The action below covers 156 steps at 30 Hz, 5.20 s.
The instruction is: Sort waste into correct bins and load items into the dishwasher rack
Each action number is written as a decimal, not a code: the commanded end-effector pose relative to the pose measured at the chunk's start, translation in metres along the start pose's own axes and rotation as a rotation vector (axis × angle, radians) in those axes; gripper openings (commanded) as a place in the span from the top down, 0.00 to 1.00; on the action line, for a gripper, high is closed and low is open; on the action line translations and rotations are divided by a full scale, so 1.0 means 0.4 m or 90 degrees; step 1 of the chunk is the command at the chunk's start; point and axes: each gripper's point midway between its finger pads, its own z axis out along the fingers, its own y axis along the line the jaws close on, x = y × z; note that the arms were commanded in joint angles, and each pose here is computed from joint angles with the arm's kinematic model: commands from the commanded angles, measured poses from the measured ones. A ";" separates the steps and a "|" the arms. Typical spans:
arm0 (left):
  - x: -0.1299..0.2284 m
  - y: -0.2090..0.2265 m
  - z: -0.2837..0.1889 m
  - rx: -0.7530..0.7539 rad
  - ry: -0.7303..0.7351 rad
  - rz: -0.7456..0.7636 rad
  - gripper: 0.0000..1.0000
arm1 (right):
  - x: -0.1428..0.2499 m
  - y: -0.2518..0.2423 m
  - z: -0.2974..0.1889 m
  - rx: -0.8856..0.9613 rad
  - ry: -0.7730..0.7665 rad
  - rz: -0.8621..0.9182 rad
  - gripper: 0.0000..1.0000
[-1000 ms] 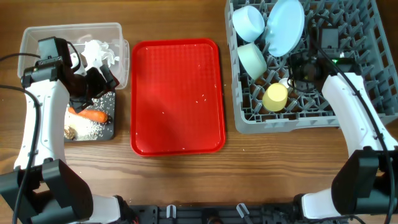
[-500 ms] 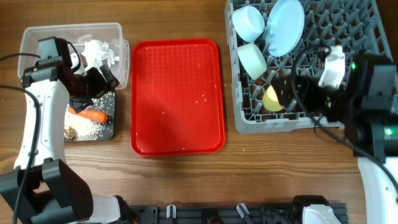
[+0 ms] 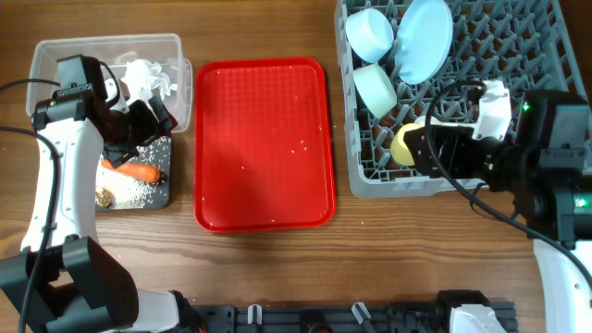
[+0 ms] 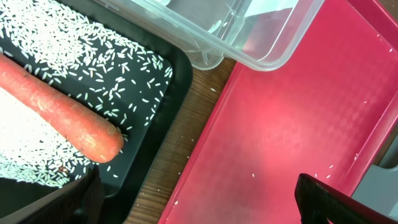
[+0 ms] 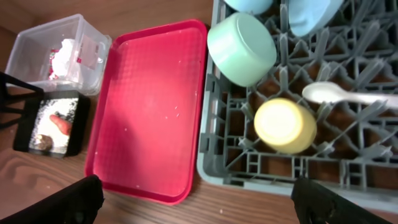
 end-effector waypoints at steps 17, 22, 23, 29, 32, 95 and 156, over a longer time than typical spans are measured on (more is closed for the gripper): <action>-0.012 -0.006 -0.014 0.005 -0.012 0.001 0.00 | 0.058 -0.016 -0.059 0.023 -0.516 -0.278 0.00; -0.012 -0.006 -0.014 0.005 -0.012 0.001 0.00 | 0.105 -0.030 -0.041 0.014 -0.583 -0.292 0.00; -0.012 -0.006 -0.014 0.005 -0.012 0.001 0.00 | 0.114 -0.035 -0.033 0.014 -0.588 -0.294 0.00; -0.012 -0.006 -0.014 0.005 -0.012 0.001 0.00 | 0.146 -0.076 0.006 0.000 -0.641 -0.225 0.00; -0.012 -0.006 -0.014 0.005 -0.012 0.001 0.00 | 0.153 -0.110 0.023 0.006 -0.642 -0.148 0.00; 0.199 -0.088 -0.340 0.260 -0.702 0.206 0.00 | 0.215 -0.121 0.107 0.042 -0.533 -0.235 0.00; 0.260 0.001 -0.126 0.249 -0.710 0.187 0.00 | 0.215 -0.121 0.107 0.042 -0.533 -0.235 0.00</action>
